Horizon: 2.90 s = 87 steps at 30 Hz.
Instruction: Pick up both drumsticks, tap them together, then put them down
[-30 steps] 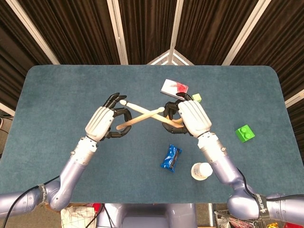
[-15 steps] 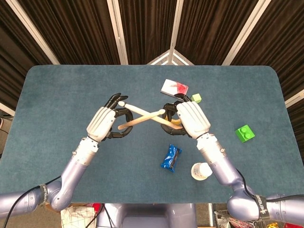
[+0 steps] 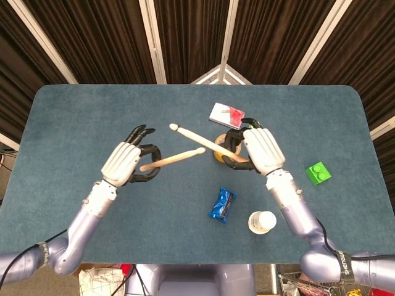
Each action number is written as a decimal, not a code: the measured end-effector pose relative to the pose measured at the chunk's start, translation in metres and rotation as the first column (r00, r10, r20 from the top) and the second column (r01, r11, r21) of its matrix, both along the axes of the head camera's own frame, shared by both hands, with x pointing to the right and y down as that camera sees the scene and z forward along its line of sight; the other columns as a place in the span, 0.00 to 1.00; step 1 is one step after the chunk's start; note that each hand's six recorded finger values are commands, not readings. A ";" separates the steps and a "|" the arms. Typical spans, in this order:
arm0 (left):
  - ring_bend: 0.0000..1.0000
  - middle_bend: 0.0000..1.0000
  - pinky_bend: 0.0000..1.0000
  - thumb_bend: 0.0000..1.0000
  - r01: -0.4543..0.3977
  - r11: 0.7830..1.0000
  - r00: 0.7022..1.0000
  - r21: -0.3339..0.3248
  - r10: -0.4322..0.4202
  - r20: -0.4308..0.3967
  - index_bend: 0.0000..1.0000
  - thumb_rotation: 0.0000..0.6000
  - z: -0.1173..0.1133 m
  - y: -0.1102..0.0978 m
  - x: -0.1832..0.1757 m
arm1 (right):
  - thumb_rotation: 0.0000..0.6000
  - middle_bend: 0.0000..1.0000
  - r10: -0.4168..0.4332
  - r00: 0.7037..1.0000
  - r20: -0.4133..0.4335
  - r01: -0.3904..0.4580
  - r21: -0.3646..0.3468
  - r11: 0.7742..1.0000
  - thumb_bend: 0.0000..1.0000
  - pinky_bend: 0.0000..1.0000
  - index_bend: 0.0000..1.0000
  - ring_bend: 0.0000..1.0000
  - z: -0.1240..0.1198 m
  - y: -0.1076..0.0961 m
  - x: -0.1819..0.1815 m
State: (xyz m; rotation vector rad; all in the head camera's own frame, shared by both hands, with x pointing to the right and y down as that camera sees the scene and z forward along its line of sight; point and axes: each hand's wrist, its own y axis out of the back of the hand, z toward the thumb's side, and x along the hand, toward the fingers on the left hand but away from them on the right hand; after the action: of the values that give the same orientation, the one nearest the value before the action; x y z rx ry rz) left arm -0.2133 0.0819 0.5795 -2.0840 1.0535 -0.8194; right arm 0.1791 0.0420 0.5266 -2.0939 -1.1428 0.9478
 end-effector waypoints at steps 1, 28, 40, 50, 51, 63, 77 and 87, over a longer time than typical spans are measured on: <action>0.12 0.62 0.00 0.51 -0.002 1.000 1.000 0.002 0.002 0.019 0.67 1.00 0.001 0.001 -0.007 | 1.00 0.65 0.004 1.000 -0.017 -0.004 0.004 1.000 0.46 0.15 0.74 0.51 0.003 0.000 0.006; 0.12 0.61 0.00 0.51 -0.120 0.993 0.777 -0.006 0.098 0.621 0.66 1.00 0.121 0.034 -0.177 | 1.00 0.65 0.021 0.994 -0.104 -0.023 -0.017 1.000 0.46 0.15 0.74 0.51 0.059 0.028 0.069; 0.12 0.61 0.00 0.51 -0.216 0.976 0.705 -0.009 0.162 0.690 0.65 1.00 0.154 0.041 -0.168 | 1.00 0.65 0.056 0.992 -0.113 -0.060 -0.034 0.998 0.46 0.15 0.74 0.51 0.066 0.028 0.083; 0.12 0.61 0.00 0.51 -0.194 0.981 0.730 -0.014 0.154 0.666 0.65 1.00 0.170 0.041 -0.145 | 1.00 0.65 0.073 0.990 -0.117 -0.078 -0.033 0.996 0.46 0.15 0.75 0.51 0.065 0.029 0.094; 0.12 0.61 0.00 0.51 -0.188 0.982 0.734 -0.014 0.150 0.662 0.65 1.00 0.171 0.040 -0.142 | 1.00 0.65 0.075 0.990 -0.118 -0.079 -0.032 0.996 0.46 0.15 0.75 0.51 0.064 0.028 0.096; 0.12 0.60 0.00 0.51 -0.191 0.982 0.751 0.011 0.139 0.645 0.65 1.00 0.173 0.031 -0.117 | 1.00 0.65 0.084 0.988 -0.129 -0.090 -0.037 0.995 0.46 0.15 0.75 0.51 0.063 0.028 0.107; 0.12 0.57 0.00 0.51 -0.216 0.976 0.738 0.000 0.163 0.655 0.61 1.00 0.177 0.035 -0.111 | 1.00 0.65 0.085 0.987 -0.136 -0.092 -0.048 0.995 0.46 0.15 0.75 0.51 0.068 0.030 0.110; 0.08 0.50 0.00 0.51 -0.209 0.978 0.730 -0.020 0.170 0.662 0.51 1.00 0.179 0.035 -0.115 | 1.00 0.65 0.086 0.987 -0.134 -0.093 -0.048 0.995 0.46 0.15 0.75 0.51 0.068 0.029 0.110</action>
State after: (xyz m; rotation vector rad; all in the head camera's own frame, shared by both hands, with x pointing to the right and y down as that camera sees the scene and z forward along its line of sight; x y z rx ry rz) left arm -0.3282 0.1172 0.7582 -1.5985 0.4492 -1.2750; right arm 0.2887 0.0710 0.5950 -2.0032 -1.1627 1.1531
